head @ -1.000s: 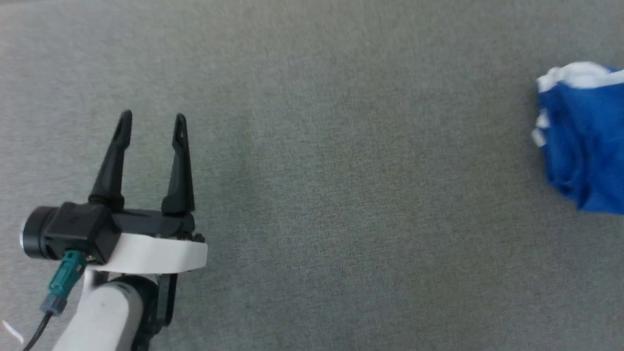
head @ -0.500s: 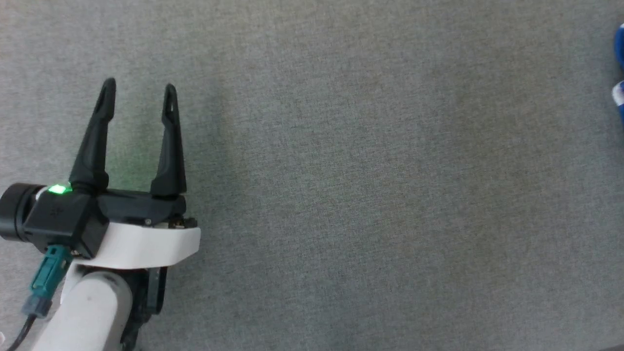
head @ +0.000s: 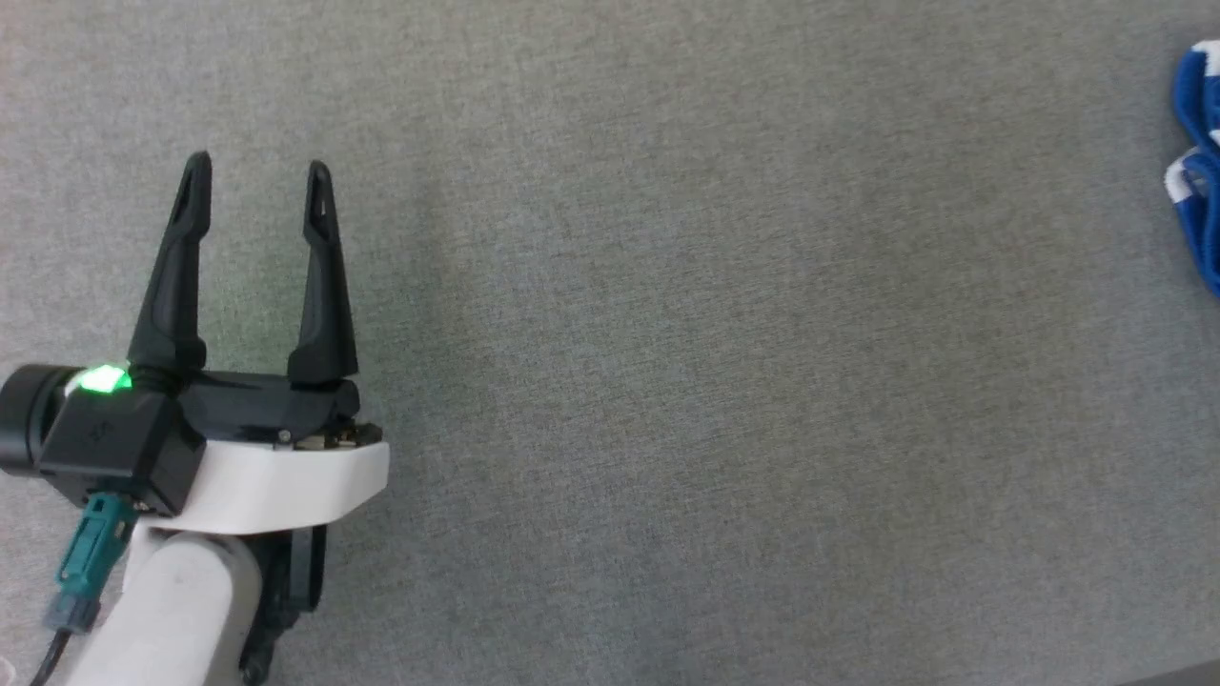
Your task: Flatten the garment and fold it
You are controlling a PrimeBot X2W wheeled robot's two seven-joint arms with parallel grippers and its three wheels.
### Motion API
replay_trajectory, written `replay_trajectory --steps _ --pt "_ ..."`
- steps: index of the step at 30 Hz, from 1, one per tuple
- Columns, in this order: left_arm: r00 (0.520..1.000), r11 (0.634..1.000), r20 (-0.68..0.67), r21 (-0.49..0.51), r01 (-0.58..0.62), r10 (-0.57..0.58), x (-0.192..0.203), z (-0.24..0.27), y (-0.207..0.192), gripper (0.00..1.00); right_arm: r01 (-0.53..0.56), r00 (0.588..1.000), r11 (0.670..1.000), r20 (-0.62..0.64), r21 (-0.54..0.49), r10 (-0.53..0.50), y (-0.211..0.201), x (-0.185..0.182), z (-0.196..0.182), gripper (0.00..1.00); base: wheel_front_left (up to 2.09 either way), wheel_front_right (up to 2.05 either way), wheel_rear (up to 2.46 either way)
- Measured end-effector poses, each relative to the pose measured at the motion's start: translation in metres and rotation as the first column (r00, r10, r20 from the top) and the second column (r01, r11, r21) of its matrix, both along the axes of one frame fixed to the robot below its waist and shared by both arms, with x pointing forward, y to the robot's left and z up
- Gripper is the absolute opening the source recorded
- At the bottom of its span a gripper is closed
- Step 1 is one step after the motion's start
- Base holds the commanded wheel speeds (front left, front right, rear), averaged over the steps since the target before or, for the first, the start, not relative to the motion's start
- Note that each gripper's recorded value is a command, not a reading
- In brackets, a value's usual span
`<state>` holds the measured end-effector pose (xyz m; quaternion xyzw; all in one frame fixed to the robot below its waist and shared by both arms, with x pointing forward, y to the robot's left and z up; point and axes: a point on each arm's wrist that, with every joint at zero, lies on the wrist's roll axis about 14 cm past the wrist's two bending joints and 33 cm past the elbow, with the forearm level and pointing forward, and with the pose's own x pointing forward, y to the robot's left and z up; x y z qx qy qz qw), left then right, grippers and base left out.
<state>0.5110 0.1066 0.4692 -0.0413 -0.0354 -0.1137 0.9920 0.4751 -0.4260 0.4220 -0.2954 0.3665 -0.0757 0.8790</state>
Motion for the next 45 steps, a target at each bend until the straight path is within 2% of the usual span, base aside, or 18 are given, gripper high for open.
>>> replay_trajectory --steps 4,8,15,19,27,30,37,43,45 --pt "1.0 1.0 0.008 -0.012 -0.014 0.014 -0.004 0.005 0.0 1.0 -0.02 0.991 0.999 0.131 0.032 0.016 0.005 0.007 0.022 1.0 0.0 0.0 0.0" --pt "0.999 0.998 0.022 -0.04 -0.04 0.041 -0.01 0.015 0.004 1.0 -0.078 0.961 0.993 0.272 0.084 0.052 0.027 0.011 0.041 1.0 0.0 0.0 0.0" --pt "0.996 0.995 0.03 -0.059 -0.082 0.084 -0.03 0.029 0.011 1.0 -0.151 0.912 0.964 0.406 0.219 0.05 0.083 -0.024 0.036 1.0 0.0 0.0 0.0" --pt "0.995 0.993 0.028 -0.067 -0.095 0.097 -0.044 0.037 0.014 1.0 -0.184 0.871 0.939 0.491 0.29 0.018 0.118 -0.045 0.041 1.0 0.0 0.0 0.0" --pt "0.991 0.99 0.023 -0.057 -0.133 0.134 -0.079 0.05 0.026 1.0 -0.262 0.751 0.894 0.658 0.364 -0.048 0.169 -0.076 0.081 1.0 0.0 0.0 0.0" --pt "0.988 0.988 0.039 -0.052 -0.146 0.148 -0.09 0.058 0.029 1.0 -0.288 0.707 0.885 0.705 0.366 -0.062 0.181 -0.087 0.097 1.0 0.0 0.0 0.0" --pt "0.986 0.987 0.059 -0.042 -0.154 0.156 -0.111 0.067 0.034 1.0 -0.344 0.647 0.864 0.76 0.368 -0.066 0.2 -0.106 0.116 1.0 0.0 0.0 0.0" --pt "0.98 0.981 0.054 -0.029 -0.192 0.194 -0.13 0.064 0.043 1.0 -0.39 0.615 0.845 0.786 0.366 -0.056 0.213 -0.113 0.119 1.0 0.0 0.0 0.0" --pt "0.978 0.979 0.043 -0.022 -0.202 0.203 -0.137 0.06 0.046 1.0 -0.393 0.618 0.838 0.784 0.377 -0.063 0.215 -0.116 0.115 1.0 0.0 0.0 0.0"
